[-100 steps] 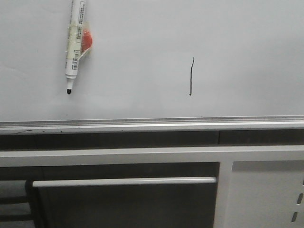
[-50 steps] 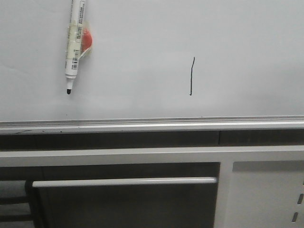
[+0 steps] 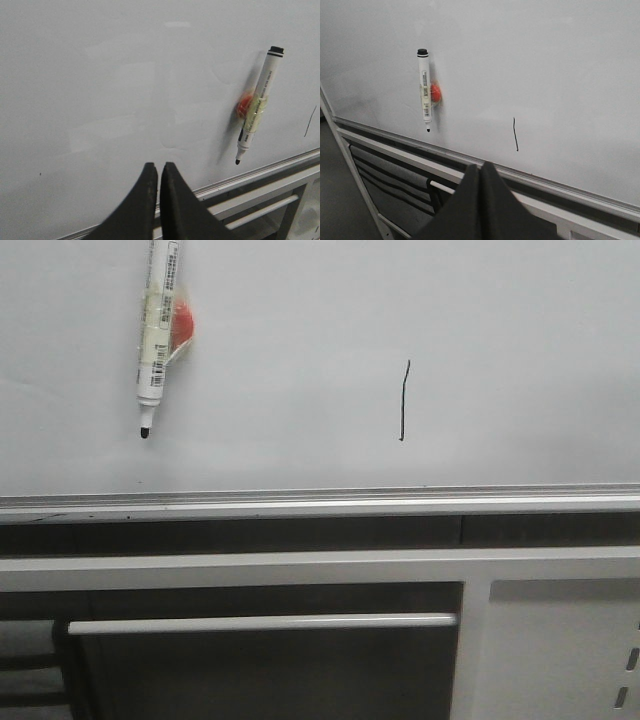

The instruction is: Write number 1 on whiteboard

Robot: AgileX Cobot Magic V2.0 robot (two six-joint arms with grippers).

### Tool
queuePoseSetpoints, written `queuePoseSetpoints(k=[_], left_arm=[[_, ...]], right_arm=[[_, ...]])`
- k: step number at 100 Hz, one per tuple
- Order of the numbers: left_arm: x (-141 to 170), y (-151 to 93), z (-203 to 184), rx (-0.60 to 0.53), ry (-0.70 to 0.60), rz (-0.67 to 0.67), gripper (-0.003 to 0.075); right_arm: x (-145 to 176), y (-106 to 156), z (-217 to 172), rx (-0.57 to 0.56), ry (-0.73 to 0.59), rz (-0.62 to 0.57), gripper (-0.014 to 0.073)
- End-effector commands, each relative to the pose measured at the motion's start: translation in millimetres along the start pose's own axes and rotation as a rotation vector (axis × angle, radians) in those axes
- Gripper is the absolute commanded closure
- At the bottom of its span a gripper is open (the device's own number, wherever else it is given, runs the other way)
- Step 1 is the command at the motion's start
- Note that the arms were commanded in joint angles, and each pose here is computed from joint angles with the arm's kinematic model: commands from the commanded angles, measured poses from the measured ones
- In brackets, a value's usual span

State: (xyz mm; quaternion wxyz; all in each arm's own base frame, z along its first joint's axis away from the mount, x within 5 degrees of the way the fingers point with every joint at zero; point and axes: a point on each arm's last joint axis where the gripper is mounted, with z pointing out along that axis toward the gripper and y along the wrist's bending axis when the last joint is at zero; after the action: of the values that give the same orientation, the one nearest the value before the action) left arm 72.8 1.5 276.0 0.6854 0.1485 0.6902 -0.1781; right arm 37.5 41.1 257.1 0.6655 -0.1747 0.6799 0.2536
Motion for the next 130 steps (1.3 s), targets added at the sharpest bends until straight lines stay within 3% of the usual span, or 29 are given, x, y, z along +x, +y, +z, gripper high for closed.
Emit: queuePoseSetpoints(k=[1, 46, 71, 85, 98, 118, 130], left_arm=[[-7, -4, 0, 0.049, -0.006, -0.023, 0.0741], [-9, -2, 0, 0.025, -0.023, -0.003, 0.0741], [-13, -1, 3, -0.137, -0.306, 0.022, 0.0741], [-7, -5, 9, -0.218, -0.285, 0.001, 0.0741], [-7, -15, 12, -0.179, -0.346, 0.107, 0.0741], [14, -24, 11, -0.109, -0.264, 0.193, 0.0741], [27, -24, 5, -0.118, -0.212, 0.164, 0.0741]], right_arm=[[-10, -2, 0, 0.037, -0.052, 0.019, 0.0659], [-10, -2, 0, 0.037, -0.052, 0.019, 0.0659], [-10, -2, 0, 0.037, -0.052, 0.019, 0.0659], [-10, -2, 0, 0.037, -0.052, 0.019, 0.0659], [-10, -2, 0, 0.037, -0.052, 0.019, 0.0659], [-10, -2, 0, 0.037, -0.052, 0.019, 0.0659], [-10, -2, 0, 0.037, -0.052, 0.019, 0.0659]])
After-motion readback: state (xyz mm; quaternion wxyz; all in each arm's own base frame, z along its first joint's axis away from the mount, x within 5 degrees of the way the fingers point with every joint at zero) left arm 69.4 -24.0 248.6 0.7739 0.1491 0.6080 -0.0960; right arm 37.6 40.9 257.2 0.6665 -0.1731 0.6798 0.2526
